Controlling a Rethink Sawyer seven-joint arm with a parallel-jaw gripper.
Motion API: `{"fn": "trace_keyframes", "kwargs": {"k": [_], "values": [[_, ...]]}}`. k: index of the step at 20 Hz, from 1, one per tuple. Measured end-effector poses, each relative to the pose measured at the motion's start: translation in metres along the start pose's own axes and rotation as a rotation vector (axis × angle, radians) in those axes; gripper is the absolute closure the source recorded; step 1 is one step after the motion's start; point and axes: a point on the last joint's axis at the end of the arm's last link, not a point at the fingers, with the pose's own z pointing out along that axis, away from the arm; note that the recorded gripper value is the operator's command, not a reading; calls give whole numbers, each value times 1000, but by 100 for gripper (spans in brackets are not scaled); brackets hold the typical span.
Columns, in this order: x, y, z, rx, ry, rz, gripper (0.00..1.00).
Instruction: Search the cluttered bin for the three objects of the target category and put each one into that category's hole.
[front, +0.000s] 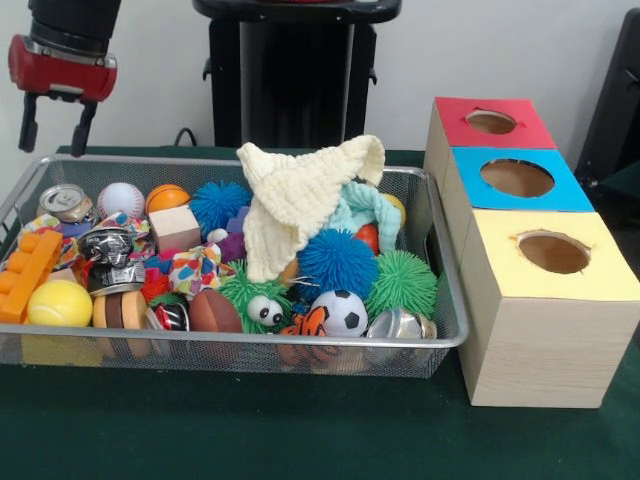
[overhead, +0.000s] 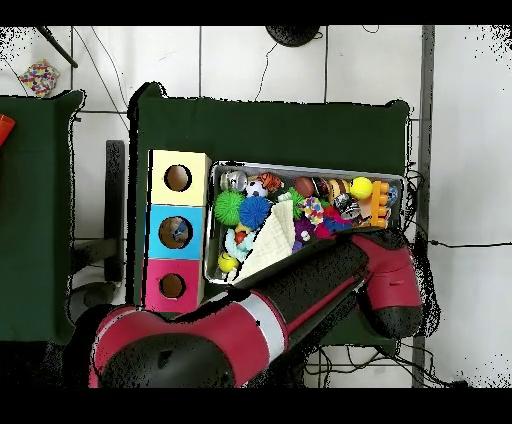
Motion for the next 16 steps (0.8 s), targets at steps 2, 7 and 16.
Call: {"fn": "trace_keyframes", "kwargs": {"k": [2,7,16], "values": [[1,-2,1,5,-1,6,0],[-1,-8,6,25,-1,6,0],[-6,-16,24,30,-28,24,0]]}}
